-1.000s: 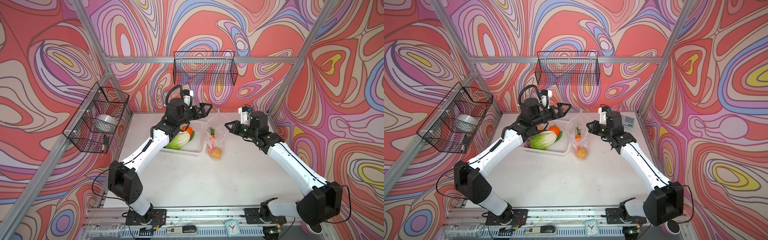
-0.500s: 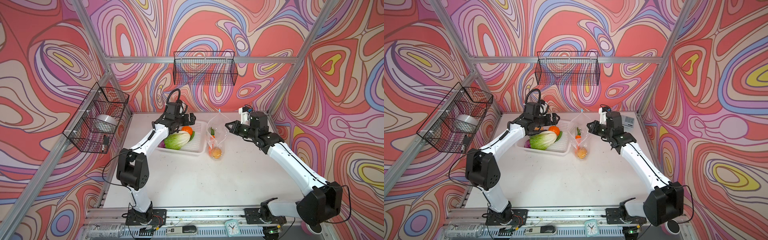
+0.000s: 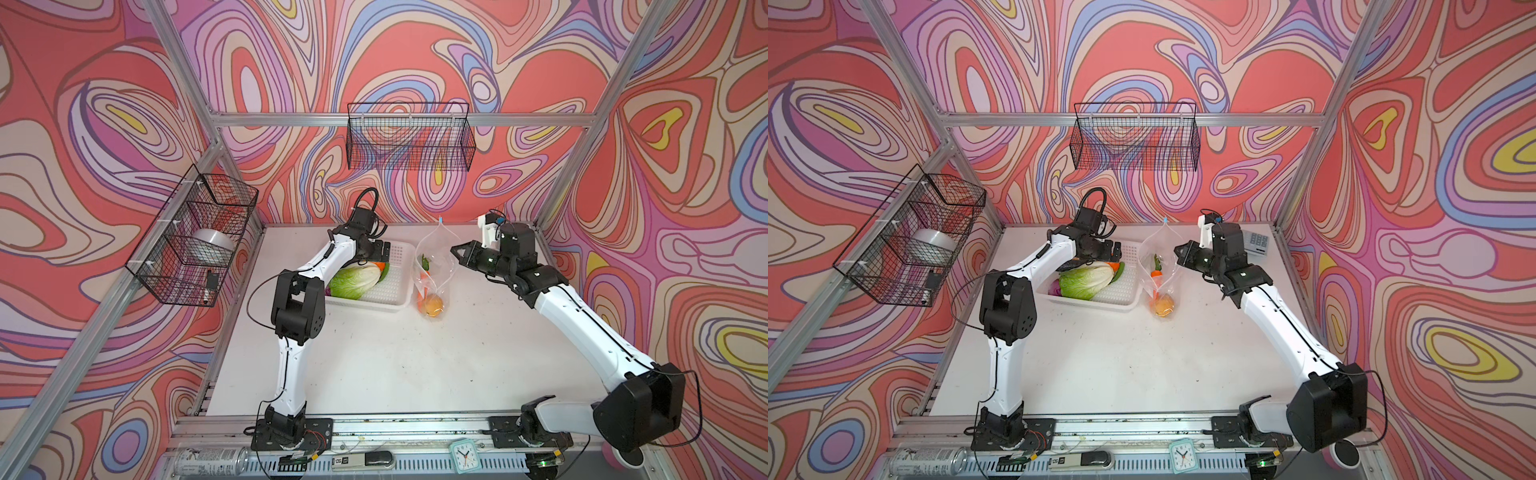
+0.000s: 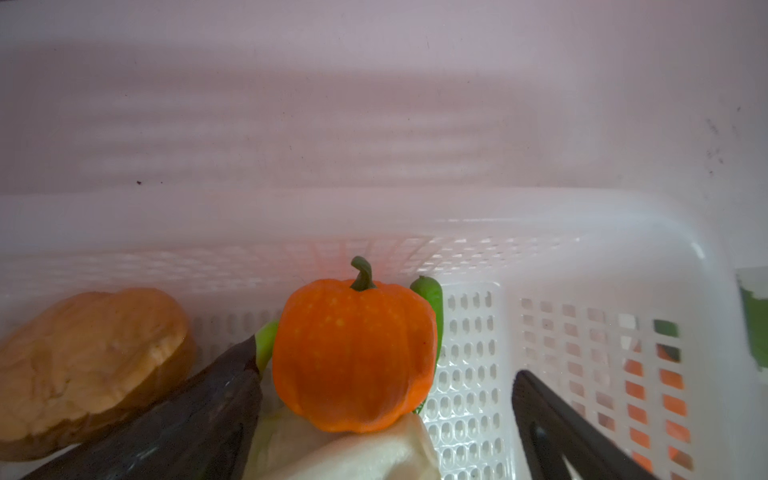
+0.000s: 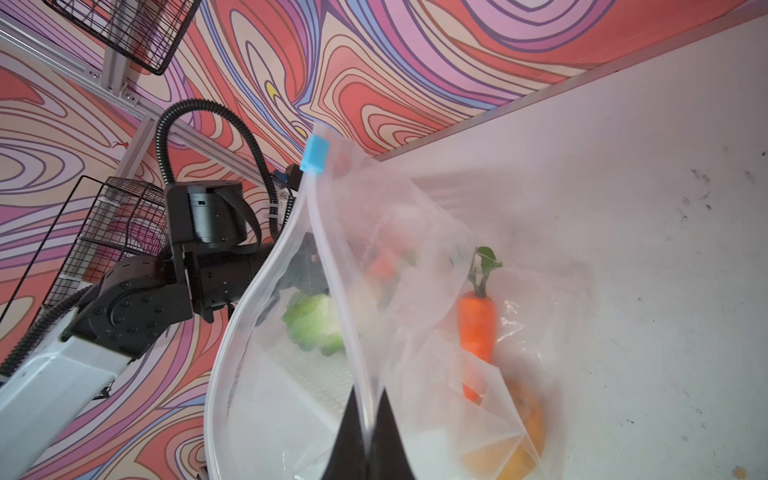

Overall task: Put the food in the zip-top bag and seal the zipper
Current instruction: 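Reach the left gripper into the basket and grasp the orange pumpkin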

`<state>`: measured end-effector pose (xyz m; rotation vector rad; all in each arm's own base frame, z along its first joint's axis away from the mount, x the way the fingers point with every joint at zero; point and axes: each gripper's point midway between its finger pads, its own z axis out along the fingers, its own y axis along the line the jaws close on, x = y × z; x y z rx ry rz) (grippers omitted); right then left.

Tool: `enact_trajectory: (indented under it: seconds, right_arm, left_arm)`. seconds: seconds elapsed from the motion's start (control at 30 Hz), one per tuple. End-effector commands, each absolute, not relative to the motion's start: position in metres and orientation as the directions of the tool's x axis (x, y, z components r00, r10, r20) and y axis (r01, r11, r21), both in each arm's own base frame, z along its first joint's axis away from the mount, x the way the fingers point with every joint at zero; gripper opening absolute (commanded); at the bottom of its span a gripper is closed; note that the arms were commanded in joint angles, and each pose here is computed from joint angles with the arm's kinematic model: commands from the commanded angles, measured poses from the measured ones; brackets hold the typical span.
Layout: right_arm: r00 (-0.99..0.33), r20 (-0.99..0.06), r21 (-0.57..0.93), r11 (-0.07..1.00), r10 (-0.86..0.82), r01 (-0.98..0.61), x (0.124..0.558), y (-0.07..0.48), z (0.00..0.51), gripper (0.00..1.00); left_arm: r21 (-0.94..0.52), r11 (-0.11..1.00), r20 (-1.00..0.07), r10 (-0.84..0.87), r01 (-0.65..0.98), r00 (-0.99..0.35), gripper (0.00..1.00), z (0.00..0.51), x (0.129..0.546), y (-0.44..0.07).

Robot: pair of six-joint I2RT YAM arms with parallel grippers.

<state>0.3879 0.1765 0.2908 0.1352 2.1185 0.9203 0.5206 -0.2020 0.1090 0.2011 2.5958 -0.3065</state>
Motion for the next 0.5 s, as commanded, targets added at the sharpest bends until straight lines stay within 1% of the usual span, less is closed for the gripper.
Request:
enact_trajectory:
  seconds: [0.0,0.17,0.47]
  right_arm:
    - [-0.651,-0.653,0.646,0.734,0.388,-0.209,0.388,0.173,0.296,0.00]
    - [-0.654,-0.649,0.650,0.731,0.388,-0.211,0.389,0.175,0.297,0.00]
    - [-0.649,-0.652,0.646,0.735,0.393,-0.204,0.388,0.172,0.298,0.00]
  left_arm:
    - [-0.138,0.968,-0.418,0.134,0.208,-0.898,0.97,0.084,0.509,-0.197]
    - [-0.120,0.971,-0.403,0.142,0.206,-0.904,0.96,0.070,0.516,-0.199]
    - [-0.104,0.972,-0.340,0.166,0.213,-0.925,0.91,0.043,0.519,-0.202]
